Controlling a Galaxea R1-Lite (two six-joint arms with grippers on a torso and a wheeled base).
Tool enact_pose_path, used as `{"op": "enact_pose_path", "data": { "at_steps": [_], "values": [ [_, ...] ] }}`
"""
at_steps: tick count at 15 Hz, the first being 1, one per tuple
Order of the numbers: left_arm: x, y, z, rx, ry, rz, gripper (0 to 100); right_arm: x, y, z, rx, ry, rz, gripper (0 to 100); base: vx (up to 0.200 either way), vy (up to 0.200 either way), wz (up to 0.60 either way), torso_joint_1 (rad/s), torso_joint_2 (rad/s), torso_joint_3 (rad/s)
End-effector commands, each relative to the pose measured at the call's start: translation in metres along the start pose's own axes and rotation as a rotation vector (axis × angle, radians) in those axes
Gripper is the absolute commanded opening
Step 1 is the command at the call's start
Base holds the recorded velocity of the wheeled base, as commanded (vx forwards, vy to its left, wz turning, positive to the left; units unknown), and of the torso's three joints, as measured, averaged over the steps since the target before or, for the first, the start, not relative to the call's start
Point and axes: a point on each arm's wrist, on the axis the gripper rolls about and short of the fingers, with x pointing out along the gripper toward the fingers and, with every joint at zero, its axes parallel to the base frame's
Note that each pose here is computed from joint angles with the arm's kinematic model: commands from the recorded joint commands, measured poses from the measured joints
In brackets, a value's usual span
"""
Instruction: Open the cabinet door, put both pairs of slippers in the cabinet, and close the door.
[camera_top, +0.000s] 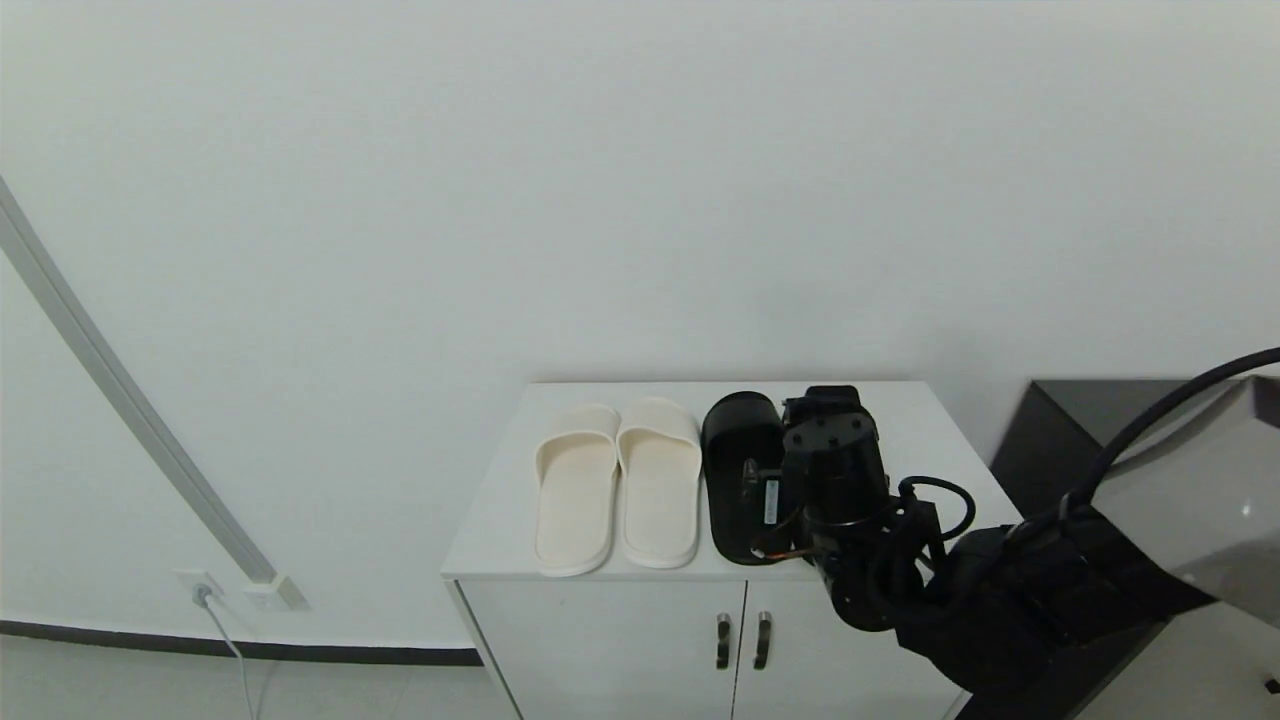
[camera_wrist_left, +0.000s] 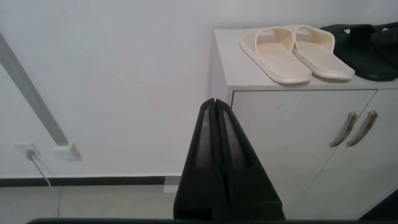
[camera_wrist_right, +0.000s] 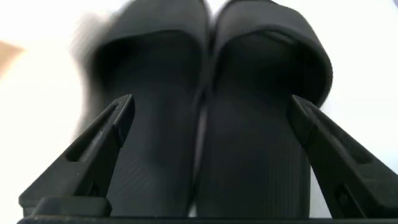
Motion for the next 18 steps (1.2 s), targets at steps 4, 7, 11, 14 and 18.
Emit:
{"op": "enact_pose_path", "data": {
  "at_steps": [4,7,11,14,18],
  "values": [
    [0.000,0.000,0.000,-0.002,0.000,0.000,0,0.051,0.003,-0.012,-0.011,0.000,-0.066,100,0.000,0.000,0.00,0.000,0.00,0.000],
    [0.000,0.000,0.000,-0.002,0.000,0.000,0,0.068,0.005,-0.008,0.012,-0.025,-0.079,100,0.000,0.000,0.00,0.000,0.00,0.000],
    [0.000,0.000,0.000,-0.002,0.000,0.001,0,0.080,0.003,-0.007,0.024,-0.051,-0.093,100,0.000,0.000,0.00,0.000,0.00,0.000],
    [0.000,0.000,0.000,-0.002,0.000,0.001,0,0.081,0.002,-0.007,0.012,-0.057,-0.094,0,0.000,0.000,0.00,0.000,0.00,0.000],
    [0.000,0.000,0.000,-0.002,0.000,0.003,0,0.075,-0.003,0.007,0.032,-0.083,-0.094,0,0.000,0.000,0.00,0.000,0.00,0.000]
  ]
}}
